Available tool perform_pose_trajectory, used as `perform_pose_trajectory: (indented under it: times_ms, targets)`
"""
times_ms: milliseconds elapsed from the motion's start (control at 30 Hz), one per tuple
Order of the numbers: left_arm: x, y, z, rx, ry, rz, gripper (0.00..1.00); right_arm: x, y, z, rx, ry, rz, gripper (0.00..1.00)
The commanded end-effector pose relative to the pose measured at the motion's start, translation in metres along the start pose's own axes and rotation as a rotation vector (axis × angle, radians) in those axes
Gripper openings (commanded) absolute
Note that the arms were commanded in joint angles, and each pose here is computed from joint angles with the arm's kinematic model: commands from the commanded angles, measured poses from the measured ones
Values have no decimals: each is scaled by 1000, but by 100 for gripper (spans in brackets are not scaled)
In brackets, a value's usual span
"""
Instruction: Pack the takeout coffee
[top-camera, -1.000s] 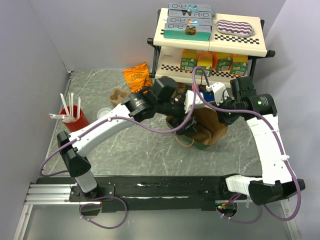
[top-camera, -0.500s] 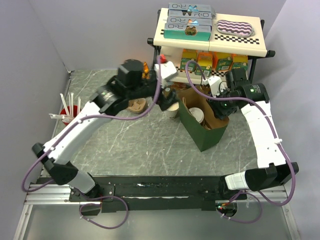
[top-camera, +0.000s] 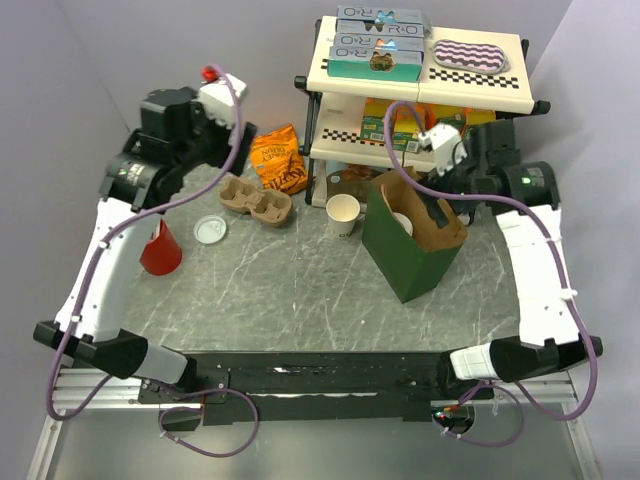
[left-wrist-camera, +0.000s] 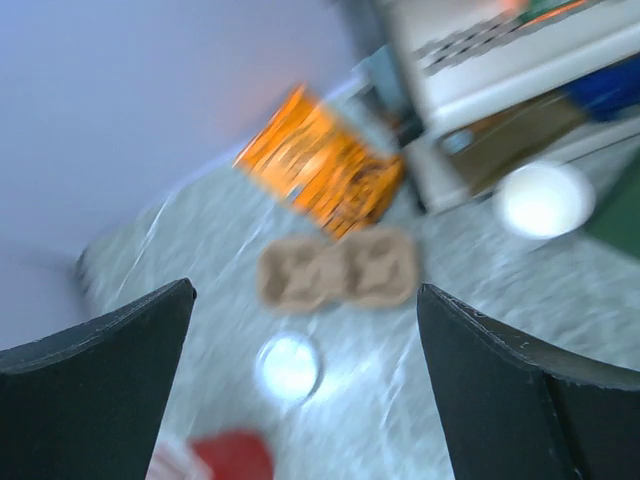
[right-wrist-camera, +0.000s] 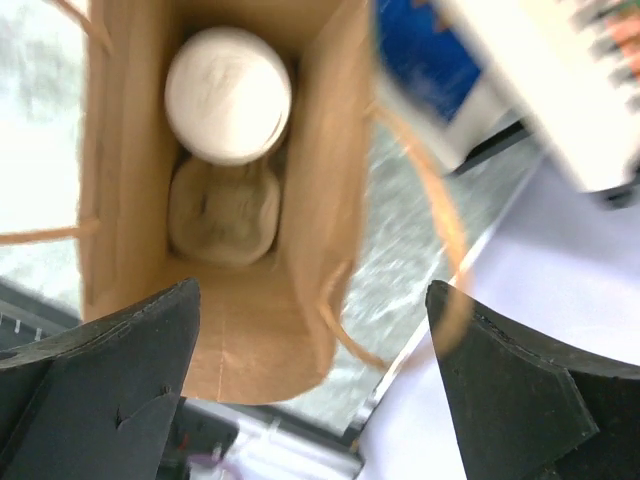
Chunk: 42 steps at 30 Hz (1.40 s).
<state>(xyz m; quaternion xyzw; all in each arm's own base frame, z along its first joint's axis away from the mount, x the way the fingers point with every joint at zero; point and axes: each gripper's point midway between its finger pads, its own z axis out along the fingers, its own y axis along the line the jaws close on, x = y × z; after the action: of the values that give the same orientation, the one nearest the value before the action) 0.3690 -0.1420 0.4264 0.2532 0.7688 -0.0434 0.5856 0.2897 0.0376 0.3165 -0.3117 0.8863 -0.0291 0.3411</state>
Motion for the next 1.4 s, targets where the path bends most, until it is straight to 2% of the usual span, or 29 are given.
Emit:
perform_pose_trajectory:
  times_ms: [0,67,167,267,333,467,500,567,933,1100,1267,1367]
  targets:
    - [28,50,-43,-141,94,-54,99,-37,-22,-54,129,-182,31,100]
    - [49,70,-56,-190,162,-93,99,-45,-22,-66,137,-229,44,100]
    - [71,76,-73,-184,231,-139,95,-55,-19,-82,132,-297,54,100]
    - [105,72,-77,-145,354,-163,83,-59,-8,-87,78,-330,51,100]
    - [127,76,-72,-148,427,-191,74,-59,-4,-88,58,-341,53,100]
    - [172,95,-62,-211,547,-285,67,-60,1,-87,30,-346,48,100]
    - [183,98,-57,-219,583,-312,62,-61,2,-87,24,-348,47,100]
    - [196,108,-54,-250,612,-343,62,-61,3,-89,23,-352,45,100]
    - [217,136,-11,-290,625,-312,63,-48,4,-87,36,-321,48,100]
    - [233,143,-1,-306,669,-288,63,-45,3,-86,49,-311,51,100]
    - [239,150,6,-327,677,-274,60,-42,3,-83,53,-300,50,100]
    - [243,151,11,-323,679,-275,55,-41,3,-81,48,-294,49,100]
